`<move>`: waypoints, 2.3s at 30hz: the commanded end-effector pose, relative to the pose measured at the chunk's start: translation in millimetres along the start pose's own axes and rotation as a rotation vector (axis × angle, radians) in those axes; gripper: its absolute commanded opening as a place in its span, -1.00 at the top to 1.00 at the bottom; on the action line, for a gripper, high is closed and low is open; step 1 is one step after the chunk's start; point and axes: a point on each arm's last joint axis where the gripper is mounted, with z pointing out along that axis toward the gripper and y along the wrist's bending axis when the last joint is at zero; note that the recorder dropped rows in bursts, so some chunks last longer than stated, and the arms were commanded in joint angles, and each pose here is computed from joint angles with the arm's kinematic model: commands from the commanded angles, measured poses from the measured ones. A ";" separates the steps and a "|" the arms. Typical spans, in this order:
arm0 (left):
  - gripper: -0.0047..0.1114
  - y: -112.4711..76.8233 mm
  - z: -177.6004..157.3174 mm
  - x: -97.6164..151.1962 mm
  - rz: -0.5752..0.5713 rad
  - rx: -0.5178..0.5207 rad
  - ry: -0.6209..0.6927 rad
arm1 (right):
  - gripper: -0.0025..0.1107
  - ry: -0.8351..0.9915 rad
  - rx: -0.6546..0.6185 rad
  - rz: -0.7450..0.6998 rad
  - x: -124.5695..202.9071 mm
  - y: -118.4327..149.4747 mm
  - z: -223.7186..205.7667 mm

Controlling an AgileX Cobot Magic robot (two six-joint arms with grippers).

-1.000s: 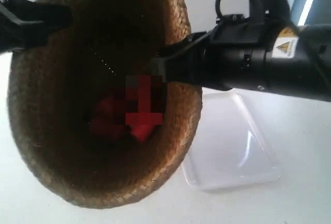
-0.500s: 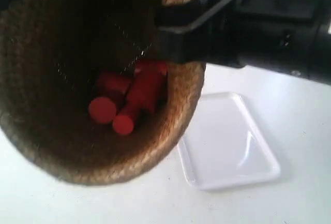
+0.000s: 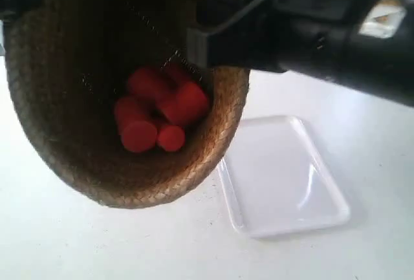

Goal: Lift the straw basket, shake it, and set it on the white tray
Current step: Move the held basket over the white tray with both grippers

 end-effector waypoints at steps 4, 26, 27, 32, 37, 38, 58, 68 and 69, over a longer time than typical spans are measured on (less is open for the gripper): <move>0.92 -25.6 -16.8 -3.3 0.035 0.217 0.079 | 0.96 -0.091 -0.134 -0.112 -28.1 31.0 -33.0; 0.92 -35.5 -19.2 5.3 0.029 0.335 0.204 | 0.96 -0.043 -0.137 -0.014 -23.4 28.7 -36.1; 0.92 -32.7 -21.6 3.7 0.043 0.300 0.171 | 0.96 -0.086 -0.140 -0.079 -26.9 30.1 -41.3; 0.92 -4.3 11.2 35.5 -0.016 0.060 0.169 | 0.96 0.043 -0.006 -0.107 18.1 0.7 1.3; 0.92 -26.4 -6.7 16.0 0.017 0.269 0.232 | 0.96 0.177 -0.091 -0.071 4.1 14.1 -13.9; 0.92 -29.8 -13.5 7.3 -0.002 0.287 0.205 | 0.96 0.107 -0.112 -0.067 -9.9 19.1 -27.9; 0.92 -18.1 -27.8 -7.5 -0.019 0.168 0.108 | 0.96 -0.044 -0.048 -0.048 -24.0 5.5 -53.8; 0.92 -4.3 2.5 15.3 -0.167 0.063 0.278 | 0.96 0.163 0.101 0.129 -6.7 -28.1 -40.5; 0.92 -1.4 9.4 21.2 -0.182 0.042 0.323 | 0.96 0.195 0.129 0.137 -6.0 -33.1 -39.3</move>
